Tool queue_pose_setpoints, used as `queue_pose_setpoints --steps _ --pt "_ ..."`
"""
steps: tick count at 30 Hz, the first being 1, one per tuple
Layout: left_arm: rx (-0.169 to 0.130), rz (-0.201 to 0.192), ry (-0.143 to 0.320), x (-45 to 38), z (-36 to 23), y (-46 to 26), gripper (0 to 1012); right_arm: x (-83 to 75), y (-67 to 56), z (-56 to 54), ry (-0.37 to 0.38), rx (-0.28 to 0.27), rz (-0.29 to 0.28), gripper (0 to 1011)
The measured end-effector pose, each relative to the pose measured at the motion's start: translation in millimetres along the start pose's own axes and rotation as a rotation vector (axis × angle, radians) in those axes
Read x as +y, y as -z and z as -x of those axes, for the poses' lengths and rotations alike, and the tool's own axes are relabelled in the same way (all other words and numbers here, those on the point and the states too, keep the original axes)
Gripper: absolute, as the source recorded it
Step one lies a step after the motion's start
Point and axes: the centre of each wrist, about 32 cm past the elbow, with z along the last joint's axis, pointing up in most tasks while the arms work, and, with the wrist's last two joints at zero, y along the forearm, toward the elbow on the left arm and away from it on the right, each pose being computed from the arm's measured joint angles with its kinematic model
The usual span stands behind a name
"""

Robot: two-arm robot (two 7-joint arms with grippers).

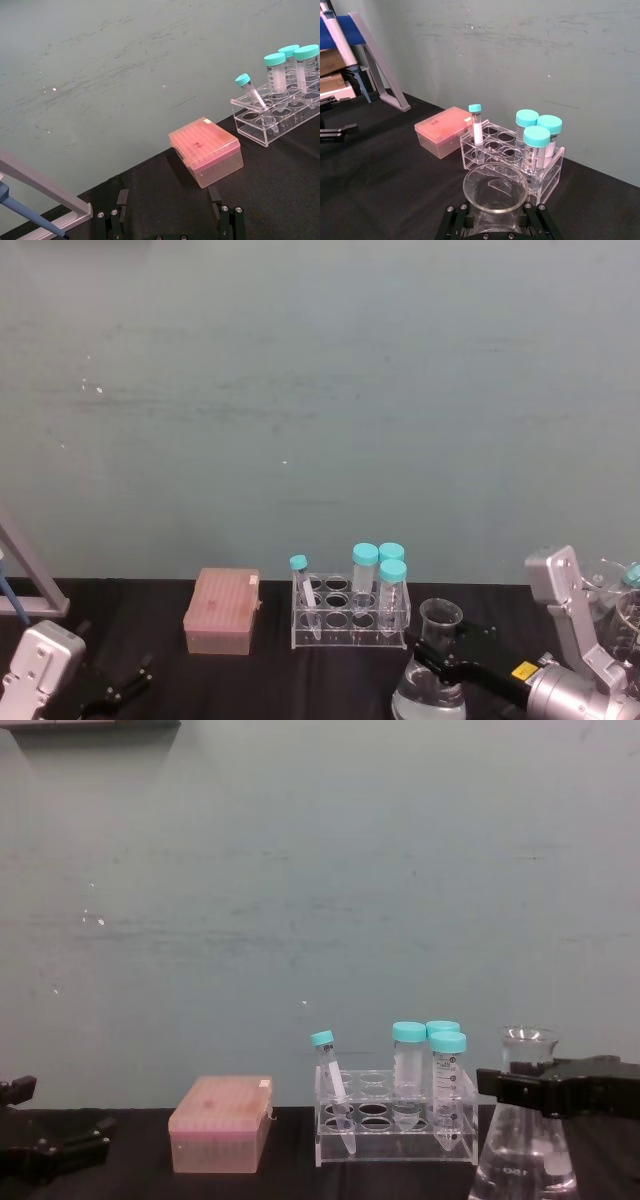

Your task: Pick up the beaker with the right gripper, shake it three times, and then put it down.

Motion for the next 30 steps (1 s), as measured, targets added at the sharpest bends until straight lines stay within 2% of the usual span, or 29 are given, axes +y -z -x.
queue_pose_setpoints --steps 30 --pt "0.0 0.0 0.0 0.0 0.0 0.0 1000 8.6 4.5 -0.8 -0.011 0.01 0.012 456"
